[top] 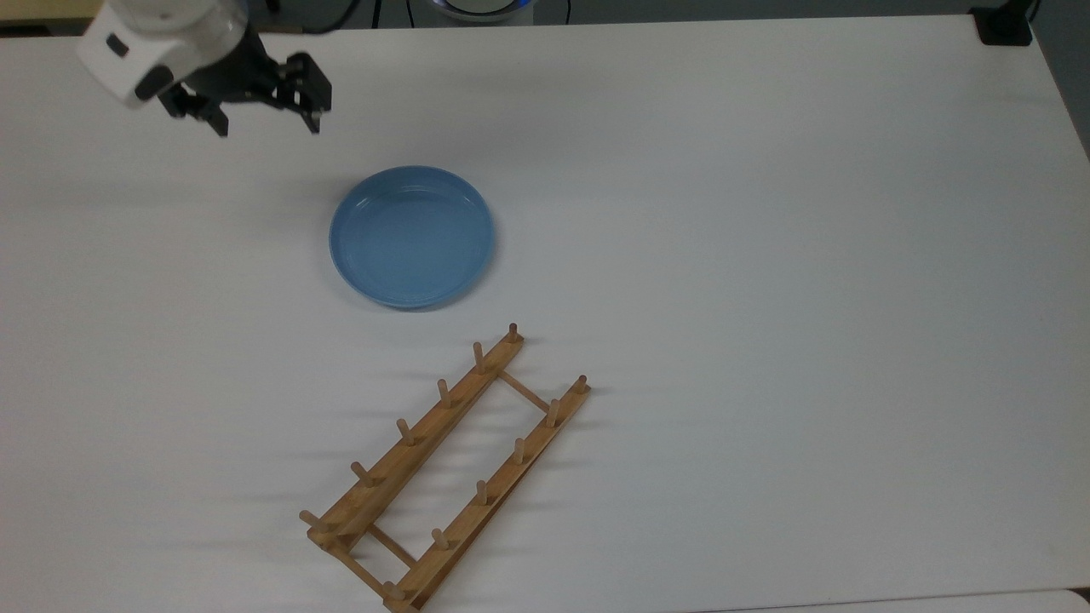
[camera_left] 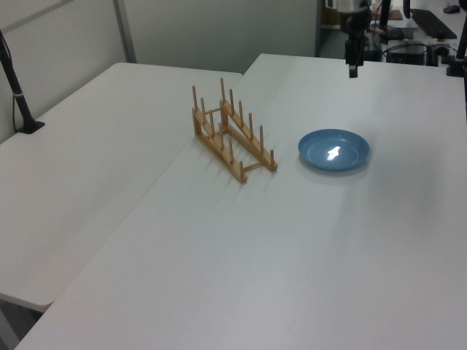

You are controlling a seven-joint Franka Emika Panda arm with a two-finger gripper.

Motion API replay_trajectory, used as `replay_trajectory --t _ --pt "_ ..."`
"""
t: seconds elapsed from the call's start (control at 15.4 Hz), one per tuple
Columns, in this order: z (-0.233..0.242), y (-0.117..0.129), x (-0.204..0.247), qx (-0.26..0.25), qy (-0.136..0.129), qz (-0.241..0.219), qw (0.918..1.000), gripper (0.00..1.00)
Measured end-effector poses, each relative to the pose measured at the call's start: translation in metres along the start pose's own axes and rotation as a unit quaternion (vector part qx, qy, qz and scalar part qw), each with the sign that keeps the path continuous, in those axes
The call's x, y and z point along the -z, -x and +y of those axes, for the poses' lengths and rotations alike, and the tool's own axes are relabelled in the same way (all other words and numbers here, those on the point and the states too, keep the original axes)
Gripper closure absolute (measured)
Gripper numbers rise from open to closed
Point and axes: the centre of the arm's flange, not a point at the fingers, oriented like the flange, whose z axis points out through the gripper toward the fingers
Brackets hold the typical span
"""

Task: Place plate in plate rack
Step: 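Move the open gripper over the blue plate's rim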

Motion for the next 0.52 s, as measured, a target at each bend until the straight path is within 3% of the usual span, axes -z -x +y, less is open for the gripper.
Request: replay_trajectory --t 0.52 --pt "-0.015 -0.026 -0.046 0.017 -0.002 -0.024 0.9996 0.00"
